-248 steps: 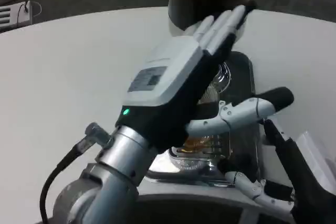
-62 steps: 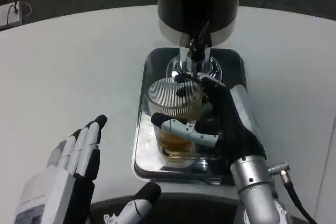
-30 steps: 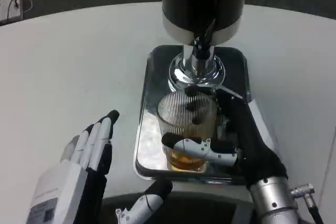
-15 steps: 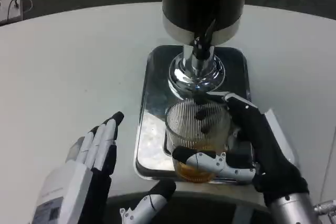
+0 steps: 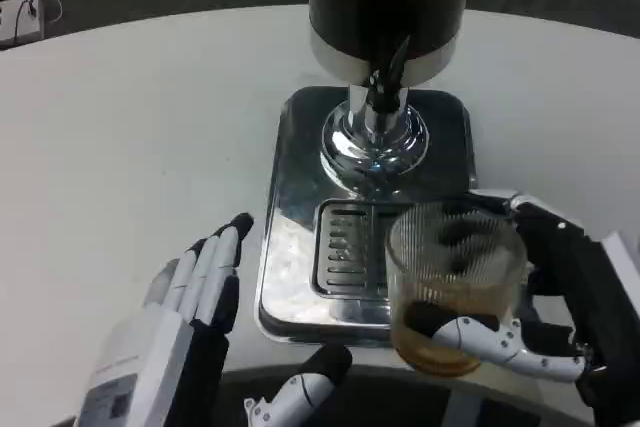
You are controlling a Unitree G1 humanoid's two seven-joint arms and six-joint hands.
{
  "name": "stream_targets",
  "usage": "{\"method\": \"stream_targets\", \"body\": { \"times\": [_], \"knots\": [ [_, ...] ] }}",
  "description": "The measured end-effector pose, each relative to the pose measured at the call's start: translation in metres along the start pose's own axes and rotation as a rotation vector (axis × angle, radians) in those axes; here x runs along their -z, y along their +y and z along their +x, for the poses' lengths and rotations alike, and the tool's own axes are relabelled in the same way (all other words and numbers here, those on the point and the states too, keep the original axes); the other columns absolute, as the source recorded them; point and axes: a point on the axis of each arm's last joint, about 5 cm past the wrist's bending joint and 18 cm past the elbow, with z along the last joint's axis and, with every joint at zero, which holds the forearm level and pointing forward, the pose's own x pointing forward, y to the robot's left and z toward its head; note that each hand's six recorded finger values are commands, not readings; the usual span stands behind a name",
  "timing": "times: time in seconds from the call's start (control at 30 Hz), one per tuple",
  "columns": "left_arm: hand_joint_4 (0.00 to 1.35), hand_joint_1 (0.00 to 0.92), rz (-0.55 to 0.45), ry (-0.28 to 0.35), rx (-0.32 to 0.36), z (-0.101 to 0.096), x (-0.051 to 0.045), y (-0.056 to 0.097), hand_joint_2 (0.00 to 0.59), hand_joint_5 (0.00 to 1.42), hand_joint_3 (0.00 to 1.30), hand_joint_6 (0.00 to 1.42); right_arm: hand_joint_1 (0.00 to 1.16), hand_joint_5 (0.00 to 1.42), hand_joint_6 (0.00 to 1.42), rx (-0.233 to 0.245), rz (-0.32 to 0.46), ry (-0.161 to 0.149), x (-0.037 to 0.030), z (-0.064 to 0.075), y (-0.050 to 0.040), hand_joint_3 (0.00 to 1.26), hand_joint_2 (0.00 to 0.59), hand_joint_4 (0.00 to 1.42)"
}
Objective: Grasp the cup under the faucet to collect the drink, then remove the cup.
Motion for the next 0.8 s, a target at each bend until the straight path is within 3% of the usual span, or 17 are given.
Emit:
{"method": "stream_targets", "body": {
  "times": [0.1,0.33,0.57,0.8],
  "knots": [
    [0.0,0.0,0.006,-0.01,0.004,0.0,-0.0013,-0.001,0.161,0.0,0.0,0.0,1.13,1.26,1.42,0.024,0.005,-0.03,-0.0075,0.0,-0.0075,0.91,0.111,1.05],
    [0.0,0.0,0.015,-0.032,0.021,0.0,-0.0053,-0.004,0.155,0.0,0.0,0.0,1.13,1.26,1.42,0.046,0.004,-0.046,-0.0188,-0.005,-0.0177,0.91,0.106,1.05],
    [0.0,0.0,0.075,-0.085,0.021,-0.002,-0.0141,-0.003,0.132,0.0,0.0,0.0,1.13,1.26,1.42,0.089,0.007,-0.138,-0.0397,-0.009,-0.0302,0.91,0.105,1.04],
    [0.0,0.0,0.122,-0.163,0.023,-0.009,-0.0259,0.0,0.116,0.0,0.0,0.0,1.13,1.24,1.42,0.1,-0.011,-0.195,-0.0512,-0.012,-0.0359,0.91,0.105,1.04]
  ]
}}
